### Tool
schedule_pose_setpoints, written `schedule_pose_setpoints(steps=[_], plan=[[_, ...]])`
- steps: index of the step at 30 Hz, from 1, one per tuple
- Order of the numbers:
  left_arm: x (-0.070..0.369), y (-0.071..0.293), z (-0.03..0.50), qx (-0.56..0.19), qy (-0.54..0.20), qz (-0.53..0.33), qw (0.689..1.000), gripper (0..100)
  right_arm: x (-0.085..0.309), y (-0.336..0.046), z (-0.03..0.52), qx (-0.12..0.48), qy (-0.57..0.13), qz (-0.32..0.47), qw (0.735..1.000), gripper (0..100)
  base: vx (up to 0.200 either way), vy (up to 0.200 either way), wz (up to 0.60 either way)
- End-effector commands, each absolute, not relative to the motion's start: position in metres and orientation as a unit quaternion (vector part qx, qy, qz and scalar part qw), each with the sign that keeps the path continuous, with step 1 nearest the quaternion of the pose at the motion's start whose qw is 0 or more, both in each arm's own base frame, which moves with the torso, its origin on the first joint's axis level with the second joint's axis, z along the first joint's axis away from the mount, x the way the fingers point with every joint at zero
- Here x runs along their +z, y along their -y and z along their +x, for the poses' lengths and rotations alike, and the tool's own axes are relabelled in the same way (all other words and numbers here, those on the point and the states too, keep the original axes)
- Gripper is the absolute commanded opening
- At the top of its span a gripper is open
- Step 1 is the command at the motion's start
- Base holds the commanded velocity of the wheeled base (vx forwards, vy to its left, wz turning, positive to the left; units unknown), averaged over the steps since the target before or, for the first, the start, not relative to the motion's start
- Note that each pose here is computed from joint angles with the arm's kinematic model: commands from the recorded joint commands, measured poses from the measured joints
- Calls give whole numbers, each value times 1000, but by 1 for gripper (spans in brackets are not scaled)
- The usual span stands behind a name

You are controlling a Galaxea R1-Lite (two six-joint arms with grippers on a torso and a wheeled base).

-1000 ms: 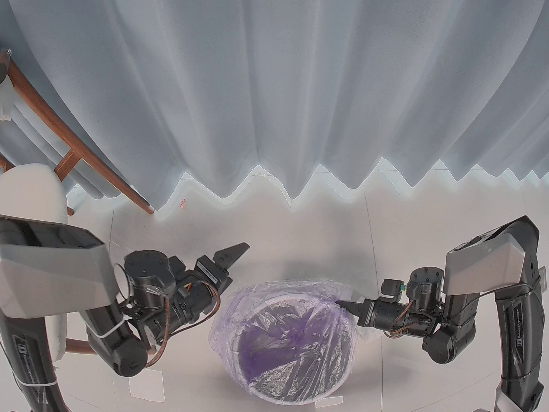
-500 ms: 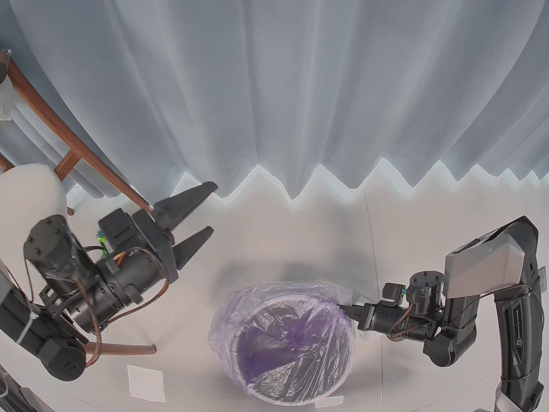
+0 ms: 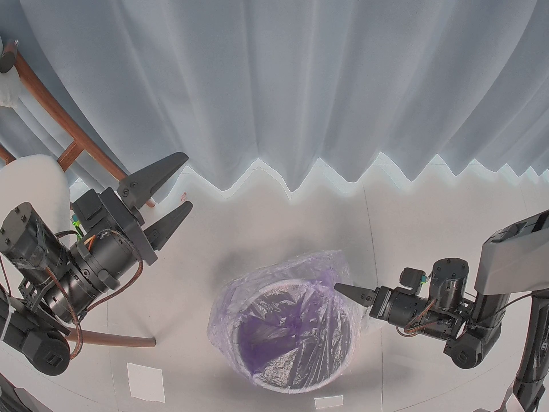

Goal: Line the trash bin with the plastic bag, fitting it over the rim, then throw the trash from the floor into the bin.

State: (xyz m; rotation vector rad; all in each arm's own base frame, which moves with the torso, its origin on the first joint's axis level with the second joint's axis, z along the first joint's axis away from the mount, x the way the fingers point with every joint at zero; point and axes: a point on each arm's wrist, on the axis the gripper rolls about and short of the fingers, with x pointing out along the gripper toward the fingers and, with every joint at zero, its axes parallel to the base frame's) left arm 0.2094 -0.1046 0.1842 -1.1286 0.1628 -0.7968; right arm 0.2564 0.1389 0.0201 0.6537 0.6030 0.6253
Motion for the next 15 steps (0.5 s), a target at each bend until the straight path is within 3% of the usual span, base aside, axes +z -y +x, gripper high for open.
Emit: schedule_pose_setpoints(steps=[1,7,15], plan=[[174,107,215,-357,-94,-520,770,100,45,-135,256,310,-233,304,870,100,-200,0,0],[152,117,216,-349,-144,-512,771,100,48,-128,256,297,-220,289,883,100,-200,0,0],[117,123,235,-310,-195,-506,781,100,88,-115,250,301,-159,328,881,100,-200,0,0]])
